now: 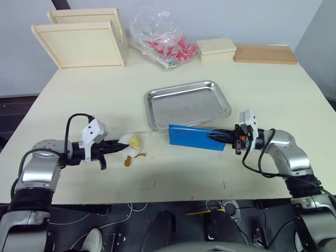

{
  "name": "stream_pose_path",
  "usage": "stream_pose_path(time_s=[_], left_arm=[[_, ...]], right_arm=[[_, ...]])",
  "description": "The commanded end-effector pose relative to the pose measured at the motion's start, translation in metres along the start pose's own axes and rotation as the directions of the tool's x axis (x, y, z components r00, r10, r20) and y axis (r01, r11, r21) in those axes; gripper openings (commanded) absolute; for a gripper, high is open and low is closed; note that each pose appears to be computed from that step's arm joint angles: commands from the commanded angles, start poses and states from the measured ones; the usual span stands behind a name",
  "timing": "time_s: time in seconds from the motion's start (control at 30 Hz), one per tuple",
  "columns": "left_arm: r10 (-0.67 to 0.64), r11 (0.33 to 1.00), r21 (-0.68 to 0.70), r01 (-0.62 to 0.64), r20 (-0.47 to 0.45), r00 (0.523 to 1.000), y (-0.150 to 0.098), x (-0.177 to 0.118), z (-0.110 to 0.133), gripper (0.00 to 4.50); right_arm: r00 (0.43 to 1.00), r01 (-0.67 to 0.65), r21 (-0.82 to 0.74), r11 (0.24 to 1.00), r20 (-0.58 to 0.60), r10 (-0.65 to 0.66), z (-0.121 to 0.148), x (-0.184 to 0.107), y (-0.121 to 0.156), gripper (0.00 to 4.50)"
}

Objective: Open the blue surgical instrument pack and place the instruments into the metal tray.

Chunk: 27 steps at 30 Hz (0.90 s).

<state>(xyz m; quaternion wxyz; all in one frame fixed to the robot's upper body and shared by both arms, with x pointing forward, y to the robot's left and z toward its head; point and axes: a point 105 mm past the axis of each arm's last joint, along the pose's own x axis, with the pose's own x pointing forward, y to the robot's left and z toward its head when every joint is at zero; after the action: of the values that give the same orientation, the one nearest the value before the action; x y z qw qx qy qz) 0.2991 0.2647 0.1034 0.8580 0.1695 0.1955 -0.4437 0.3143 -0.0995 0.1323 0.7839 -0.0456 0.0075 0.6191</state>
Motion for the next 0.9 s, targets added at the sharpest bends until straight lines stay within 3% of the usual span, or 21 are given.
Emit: stream_pose_path(time_s=[0.03,0.3,0.47,0.7,0.9], left_arm=[[-0.022,0.995,-0.102,0.017,-0.047,0.999,-0.009,0.009,-0.028,0.07],[-0.029,0.995,-0.100,0.025,-0.044,0.999,-0.007,0.010,-0.030,0.07],[-0.032,0.995,-0.094,0.029,-0.029,0.999,-0.007,0.012,-0.030,0.07],[-0.052,0.997,-0.057,0.056,0.068,0.996,0.002,-0.002,-0.009,0.07],[-0.146,0.988,-0.039,0.151,0.113,0.983,0.004,-0.027,0.018,0.07]], right_arm=[[0.986,-0.010,-0.029,1.000,0.165,0.014,0.042,-0.009,0.002,0.00],[0.945,-0.001,0.037,0.999,0.327,-0.011,0.069,-0.008,0.002,0.00],[0.933,0.011,0.056,0.998,0.359,-0.030,0.075,-0.006,0.002,0.00],[0.997,-0.040,-0.111,0.993,0.060,0.046,0.036,-0.003,0.010,0.00],[0.991,-0.129,-0.214,0.968,-0.056,0.120,0.022,0.005,0.018,0.00]])
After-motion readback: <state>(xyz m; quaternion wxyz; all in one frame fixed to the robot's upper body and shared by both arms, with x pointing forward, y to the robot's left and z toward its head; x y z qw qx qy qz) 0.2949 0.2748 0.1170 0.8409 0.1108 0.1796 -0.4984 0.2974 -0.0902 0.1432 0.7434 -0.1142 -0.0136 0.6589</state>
